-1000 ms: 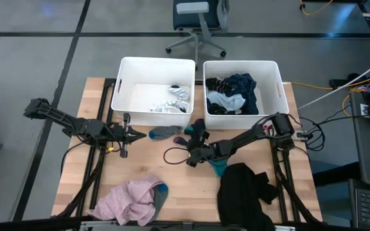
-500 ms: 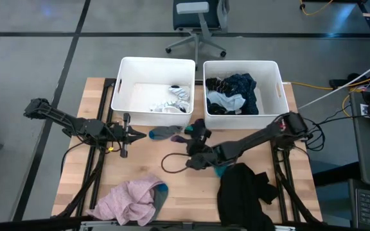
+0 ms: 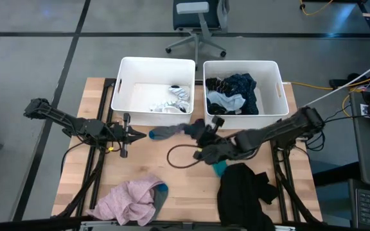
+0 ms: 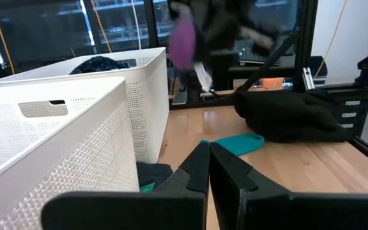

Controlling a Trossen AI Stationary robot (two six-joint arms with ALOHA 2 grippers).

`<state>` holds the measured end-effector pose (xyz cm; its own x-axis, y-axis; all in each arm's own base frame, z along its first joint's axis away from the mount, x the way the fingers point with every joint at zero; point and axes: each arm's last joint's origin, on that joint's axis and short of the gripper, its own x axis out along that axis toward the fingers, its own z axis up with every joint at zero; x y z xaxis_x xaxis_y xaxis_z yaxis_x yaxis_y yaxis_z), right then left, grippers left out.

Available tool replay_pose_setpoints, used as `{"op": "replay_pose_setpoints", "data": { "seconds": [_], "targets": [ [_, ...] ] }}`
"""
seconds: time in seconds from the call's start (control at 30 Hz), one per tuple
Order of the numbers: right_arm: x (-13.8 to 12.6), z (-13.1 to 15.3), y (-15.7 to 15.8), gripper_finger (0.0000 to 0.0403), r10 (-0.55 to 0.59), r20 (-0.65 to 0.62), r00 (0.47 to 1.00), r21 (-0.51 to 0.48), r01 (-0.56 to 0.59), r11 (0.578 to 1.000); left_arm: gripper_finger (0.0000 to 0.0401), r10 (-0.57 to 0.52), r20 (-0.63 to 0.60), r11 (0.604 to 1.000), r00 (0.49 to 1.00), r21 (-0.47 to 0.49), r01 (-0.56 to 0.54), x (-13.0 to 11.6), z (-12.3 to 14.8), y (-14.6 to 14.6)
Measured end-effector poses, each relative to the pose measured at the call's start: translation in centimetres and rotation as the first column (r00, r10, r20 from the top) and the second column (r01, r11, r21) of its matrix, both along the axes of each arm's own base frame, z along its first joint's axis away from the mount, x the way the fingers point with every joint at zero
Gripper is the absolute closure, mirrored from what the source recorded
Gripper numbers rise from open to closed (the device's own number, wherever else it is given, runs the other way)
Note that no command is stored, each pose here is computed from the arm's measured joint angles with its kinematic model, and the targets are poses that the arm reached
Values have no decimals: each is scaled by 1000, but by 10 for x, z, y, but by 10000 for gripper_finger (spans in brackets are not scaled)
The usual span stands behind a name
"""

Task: Sort clothes
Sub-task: Put the dark blue sock into the right white bin

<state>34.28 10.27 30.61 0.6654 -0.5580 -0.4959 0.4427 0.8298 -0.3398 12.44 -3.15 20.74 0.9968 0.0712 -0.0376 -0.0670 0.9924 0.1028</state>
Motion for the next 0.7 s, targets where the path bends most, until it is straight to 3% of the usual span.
{"op": "replay_pose_setpoints", "data": {
  "seconds": [0.2, 0.3, 0.53, 0.7],
  "targets": [
    [-27, 51, -17, 381, -104, 15, 995, -96, 105, 990, 400, 0, 0, 1000, 1000, -1, 0, 0, 0, 0],
    [-43, 68, -33, 388, -184, 39, 982, -91, 187, 978, 400, 0, 0, 1000, 1000, -1, 0, 0, 0, 0],
    [-79, 78, -82, 377, -397, -11, 918, -36, 396, 917, 400, 0, 0, 1000, 1000, -1, 0, 0, 0, 0],
    [-85, 76, -115, 375, -517, -60, 854, -27, 516, 856, 400, -1, 0, 1000, 1000, 15, 1, 0, 0, 0]
  ]
}}
